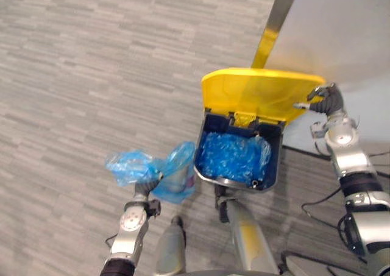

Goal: Gather rubbish on tea table into small bin, then transfer packed bag to large trash can.

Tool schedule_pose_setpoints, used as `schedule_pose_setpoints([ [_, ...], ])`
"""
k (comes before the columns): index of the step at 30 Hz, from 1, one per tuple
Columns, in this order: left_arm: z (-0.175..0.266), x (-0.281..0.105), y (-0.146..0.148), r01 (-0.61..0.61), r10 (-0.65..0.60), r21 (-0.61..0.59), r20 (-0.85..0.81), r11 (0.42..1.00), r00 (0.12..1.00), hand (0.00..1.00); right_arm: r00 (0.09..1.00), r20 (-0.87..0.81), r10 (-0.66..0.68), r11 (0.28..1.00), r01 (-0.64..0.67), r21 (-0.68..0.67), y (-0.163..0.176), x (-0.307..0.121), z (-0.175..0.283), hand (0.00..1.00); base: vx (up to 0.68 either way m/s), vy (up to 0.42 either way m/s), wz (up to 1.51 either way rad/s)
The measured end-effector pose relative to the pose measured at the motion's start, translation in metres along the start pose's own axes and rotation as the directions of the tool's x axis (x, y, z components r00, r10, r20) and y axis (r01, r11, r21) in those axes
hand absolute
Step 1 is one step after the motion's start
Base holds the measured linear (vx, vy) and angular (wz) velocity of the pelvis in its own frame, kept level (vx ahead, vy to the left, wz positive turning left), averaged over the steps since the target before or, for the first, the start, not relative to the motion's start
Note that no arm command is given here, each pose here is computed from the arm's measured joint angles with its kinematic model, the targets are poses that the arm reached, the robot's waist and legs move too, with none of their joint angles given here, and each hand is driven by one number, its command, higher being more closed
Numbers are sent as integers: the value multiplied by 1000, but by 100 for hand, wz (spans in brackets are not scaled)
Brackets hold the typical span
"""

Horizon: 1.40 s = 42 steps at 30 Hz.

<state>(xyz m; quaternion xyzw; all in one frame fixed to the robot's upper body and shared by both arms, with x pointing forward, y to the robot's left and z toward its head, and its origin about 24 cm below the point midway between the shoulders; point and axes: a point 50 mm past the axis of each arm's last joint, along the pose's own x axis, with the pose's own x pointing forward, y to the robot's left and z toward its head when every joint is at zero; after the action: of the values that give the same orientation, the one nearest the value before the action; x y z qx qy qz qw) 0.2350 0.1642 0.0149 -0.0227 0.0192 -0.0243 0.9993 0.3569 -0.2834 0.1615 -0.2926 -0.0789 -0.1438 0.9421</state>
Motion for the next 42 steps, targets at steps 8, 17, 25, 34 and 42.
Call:
schedule_pose_setpoints([
  [8,78,8,-53,370,-338,-33,336,929,879,100,997,12,80,997,-80,-1,15,6,8,0,-56,52,-2],
  [17,122,47,-109,495,-497,127,435,860,751,100,986,102,130,991,-130,-2,35,20,45,0,-37,35,-9],
  [25,90,93,-114,344,-432,343,225,874,873,100,959,254,127,991,-133,9,36,21,86,0,-39,9,-17],
  [34,77,127,-129,288,-378,558,49,778,925,0,836,539,104,985,-160,58,35,-3,155,0,4,-21,-24],
  [42,75,139,-114,165,-222,624,15,764,975,0,770,635,65,969,-202,145,43,-16,181,0,25,-3,-3],
])
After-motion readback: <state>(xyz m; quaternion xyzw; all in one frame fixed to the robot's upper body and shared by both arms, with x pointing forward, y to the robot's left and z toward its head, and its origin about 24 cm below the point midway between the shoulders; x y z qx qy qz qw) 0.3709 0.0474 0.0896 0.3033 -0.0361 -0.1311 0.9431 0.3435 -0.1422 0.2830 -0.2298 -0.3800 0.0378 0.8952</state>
